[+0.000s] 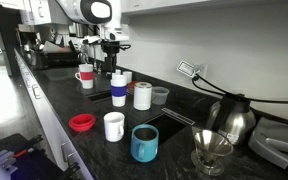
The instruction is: Move the white-blue cup forward and put the pink lid in its place
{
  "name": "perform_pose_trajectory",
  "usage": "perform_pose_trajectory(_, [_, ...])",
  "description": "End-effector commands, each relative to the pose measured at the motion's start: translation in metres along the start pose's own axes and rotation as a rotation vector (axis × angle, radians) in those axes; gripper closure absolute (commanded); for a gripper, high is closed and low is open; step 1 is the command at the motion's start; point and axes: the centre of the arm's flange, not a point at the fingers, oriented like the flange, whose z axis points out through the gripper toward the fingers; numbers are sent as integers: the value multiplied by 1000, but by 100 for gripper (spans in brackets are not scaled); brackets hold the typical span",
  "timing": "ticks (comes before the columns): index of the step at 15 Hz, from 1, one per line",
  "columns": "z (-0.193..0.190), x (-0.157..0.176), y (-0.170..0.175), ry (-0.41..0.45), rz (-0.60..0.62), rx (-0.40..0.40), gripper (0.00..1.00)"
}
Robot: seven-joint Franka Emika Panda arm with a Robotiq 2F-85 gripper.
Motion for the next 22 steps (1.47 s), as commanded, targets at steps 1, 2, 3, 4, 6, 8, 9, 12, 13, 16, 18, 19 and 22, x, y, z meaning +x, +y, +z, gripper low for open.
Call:
perform_pose_trajectory(1, [-1, 0, 0, 1, 1, 2, 0])
perform_pose_trajectory(2, [-2, 0, -1, 2, 2, 3, 0])
perform_pose_trajectory(3, [-2, 0, -1, 2, 2, 3, 0])
perform_pose_trajectory(4, [-2, 0, -1, 2, 2, 3, 0])
perform_pose_trajectory(6, [1, 1, -1, -5, 25, -4, 0])
perform_pose_trajectory(8, [1, 3, -2, 14, 43, -2, 0])
perform_pose_trajectory(9, [1, 5, -3, 19, 61, -2, 0])
perform_pose_trajectory(12, [5, 10, -6, 48, 119, -7, 0])
perform_pose_trajectory(13, [7, 11, -7, 51, 134, -13, 0])
perform_pose_trajectory(16, [18, 12, -10, 51, 166, -34, 0])
perform_pose_trajectory(18, [26, 14, -12, 51, 186, -43, 0])
perform_pose_trajectory(19, [29, 15, -14, 52, 192, -48, 0])
perform_pose_trajectory(22, [36, 18, -18, 48, 201, -49, 0])
